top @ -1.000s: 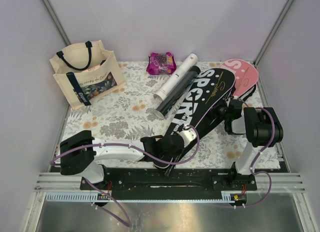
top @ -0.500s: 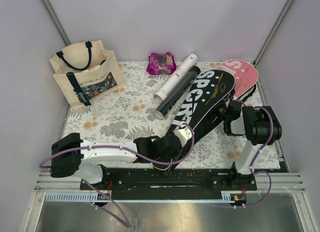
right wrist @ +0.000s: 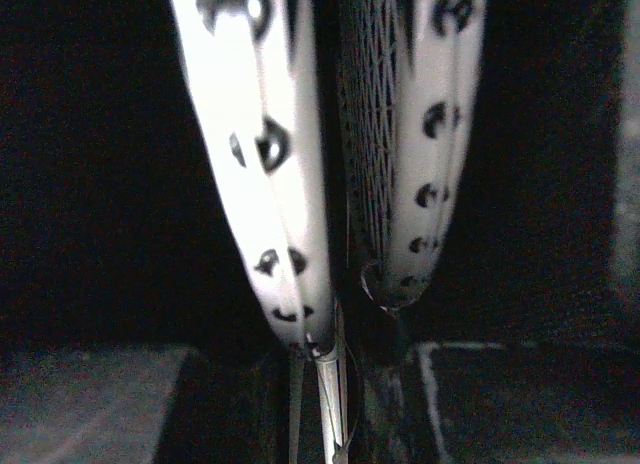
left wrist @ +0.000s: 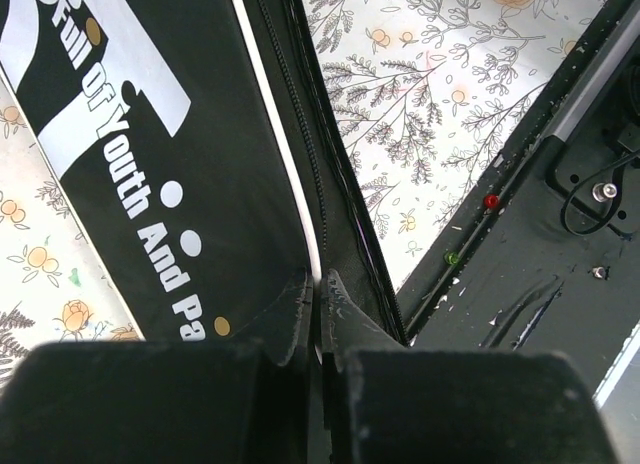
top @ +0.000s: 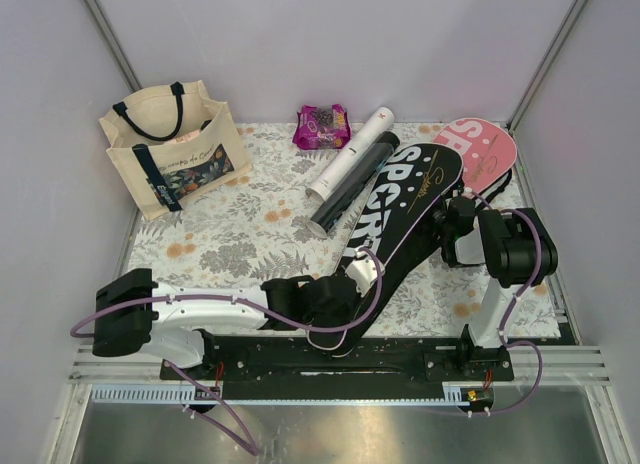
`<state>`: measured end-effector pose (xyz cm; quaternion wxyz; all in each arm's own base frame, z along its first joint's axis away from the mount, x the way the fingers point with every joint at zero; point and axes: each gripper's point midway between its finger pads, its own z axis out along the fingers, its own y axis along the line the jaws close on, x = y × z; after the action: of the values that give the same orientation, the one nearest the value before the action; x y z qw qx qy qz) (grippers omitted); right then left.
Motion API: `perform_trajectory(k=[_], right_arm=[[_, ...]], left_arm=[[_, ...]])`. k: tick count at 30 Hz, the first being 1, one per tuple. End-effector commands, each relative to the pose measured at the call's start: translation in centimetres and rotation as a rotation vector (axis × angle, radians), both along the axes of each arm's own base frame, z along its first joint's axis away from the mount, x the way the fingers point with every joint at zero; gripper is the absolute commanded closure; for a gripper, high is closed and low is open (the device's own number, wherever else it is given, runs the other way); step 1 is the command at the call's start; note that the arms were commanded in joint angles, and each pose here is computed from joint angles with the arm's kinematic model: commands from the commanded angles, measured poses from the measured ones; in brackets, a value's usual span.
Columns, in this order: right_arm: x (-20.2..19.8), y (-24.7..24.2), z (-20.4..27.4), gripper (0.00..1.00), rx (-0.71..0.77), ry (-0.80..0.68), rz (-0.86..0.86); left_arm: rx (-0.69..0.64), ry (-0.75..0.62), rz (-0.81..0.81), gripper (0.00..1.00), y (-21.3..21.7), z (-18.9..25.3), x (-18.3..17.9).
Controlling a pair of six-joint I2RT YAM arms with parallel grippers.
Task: Pack up the badminton gear
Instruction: Place the racket in the racket bag.
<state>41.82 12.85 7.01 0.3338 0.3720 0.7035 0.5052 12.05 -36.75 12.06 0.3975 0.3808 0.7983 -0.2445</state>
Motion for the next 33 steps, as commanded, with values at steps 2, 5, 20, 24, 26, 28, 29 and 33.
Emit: perform_trajectory(k=[2, 5, 20, 24, 26, 28, 29, 33], right_arm=[[1.9, 0.8, 3.2, 1.0, -0.064, -0.134, -0.06], [1.5, 1.4, 2.9, 1.0, -0.097, -0.125, -0.073], [-0.4, -0.3, 0.7, 1.0, -0.062, -0.03, -0.227], [0.8, -0.1, 1.7, 1.0, -0.04, -0.052, -0.245], [0.9, -0.4, 1.7, 1.0, -0.043, -0.049, -0.266], [1.0, -0.6, 1.6, 1.0, -0.047, -0.05, -0.281], [0.9, -0.6, 1.5, 1.0, -0.049, -0.047, -0.283], [0.6, -0.7, 0.6, 1.0, -0.046, -0.031, -0.295]], left_arm=[[-0.159, 0.04, -0.083, 1.0, -2.9, 3.2, -2.2], [-0.143, 0.035, -0.073, 1.0, -2.9, 2.8, -1.9], [-0.181, 0.036, -0.099, 1.0, -2.5, 2.4, -2.5], [-0.237, 0.061, -0.163, 1.0, -2.9, 2.7, -3.7], [-0.269, 0.063, -0.183, 1.0, -3.2, 3.5, -4.1], [-0.313, 0.053, -0.2, 1.0, -3.4, 4.7, -4.2], [-0.328, 0.047, -0.209, 1.0, -3.5, 5.2, -4.3], [-0.415, 0.031, -0.247, 1.0, -3.7, 7.1, -4.9]])
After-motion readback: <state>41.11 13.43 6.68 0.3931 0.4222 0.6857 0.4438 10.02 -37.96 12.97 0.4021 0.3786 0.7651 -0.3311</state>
